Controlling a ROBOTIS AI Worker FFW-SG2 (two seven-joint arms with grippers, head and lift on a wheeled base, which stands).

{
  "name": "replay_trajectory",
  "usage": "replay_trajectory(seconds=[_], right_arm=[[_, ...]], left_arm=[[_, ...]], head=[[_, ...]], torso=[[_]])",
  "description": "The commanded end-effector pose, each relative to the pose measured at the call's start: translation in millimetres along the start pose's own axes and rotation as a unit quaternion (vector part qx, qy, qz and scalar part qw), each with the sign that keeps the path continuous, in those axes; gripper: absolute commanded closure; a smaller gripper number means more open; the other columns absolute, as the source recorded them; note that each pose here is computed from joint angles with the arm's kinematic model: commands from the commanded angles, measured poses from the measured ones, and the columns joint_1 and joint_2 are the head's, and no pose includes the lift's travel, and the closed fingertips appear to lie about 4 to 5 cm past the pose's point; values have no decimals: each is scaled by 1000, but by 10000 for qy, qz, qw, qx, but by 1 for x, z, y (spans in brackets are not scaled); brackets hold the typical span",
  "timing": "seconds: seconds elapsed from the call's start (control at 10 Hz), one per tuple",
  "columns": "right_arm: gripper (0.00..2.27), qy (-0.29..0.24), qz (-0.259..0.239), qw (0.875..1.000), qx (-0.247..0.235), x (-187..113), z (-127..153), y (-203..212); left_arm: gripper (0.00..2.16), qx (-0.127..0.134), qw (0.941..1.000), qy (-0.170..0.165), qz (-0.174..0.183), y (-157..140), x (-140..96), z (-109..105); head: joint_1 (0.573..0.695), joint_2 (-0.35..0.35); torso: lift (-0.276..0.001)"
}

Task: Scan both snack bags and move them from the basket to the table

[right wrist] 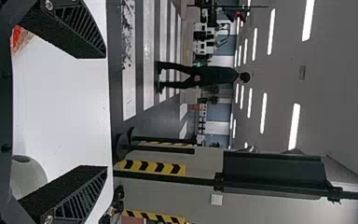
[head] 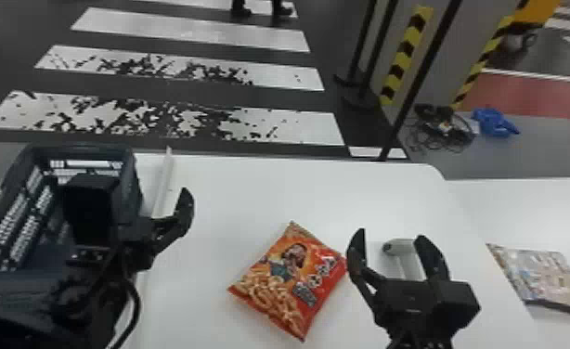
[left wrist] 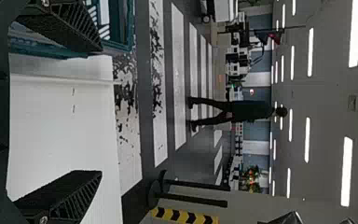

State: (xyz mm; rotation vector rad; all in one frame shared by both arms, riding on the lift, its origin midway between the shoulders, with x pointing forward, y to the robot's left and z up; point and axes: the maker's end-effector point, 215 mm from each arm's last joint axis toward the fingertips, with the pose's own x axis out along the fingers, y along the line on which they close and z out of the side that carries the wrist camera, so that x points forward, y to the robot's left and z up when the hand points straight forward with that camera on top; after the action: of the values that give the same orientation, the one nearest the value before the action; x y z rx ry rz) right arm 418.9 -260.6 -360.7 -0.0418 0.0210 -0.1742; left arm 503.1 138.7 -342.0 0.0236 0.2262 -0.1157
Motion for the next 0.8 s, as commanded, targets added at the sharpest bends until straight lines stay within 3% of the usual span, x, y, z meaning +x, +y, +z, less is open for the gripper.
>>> replay_trajectory(seconds=[0.0, 0.3, 0.5, 0.7], right_arm=[[73, -71, 132, 9999, 57, -3, 5, 8], [76, -152, 603, 9981, 21, -15, 17, 32], [73, 385, 1182, 9913, -429, -29, -3, 61], [73, 383, 1497, 9845, -830, -46, -5, 88]], left_arm=[[53, -9, 9998, 18, 180, 20, -14, -4], [53, 73, 9995, 113, 273, 41, -52, -12], [53, 114, 9992, 210, 333, 55, -73, -20], [53, 63, 9993, 333, 184, 55, -91, -27]], head=[[695, -152], [695, -89], [695, -35], [695, 6]], torso=[[-98], [-98], [-98], [-98]])
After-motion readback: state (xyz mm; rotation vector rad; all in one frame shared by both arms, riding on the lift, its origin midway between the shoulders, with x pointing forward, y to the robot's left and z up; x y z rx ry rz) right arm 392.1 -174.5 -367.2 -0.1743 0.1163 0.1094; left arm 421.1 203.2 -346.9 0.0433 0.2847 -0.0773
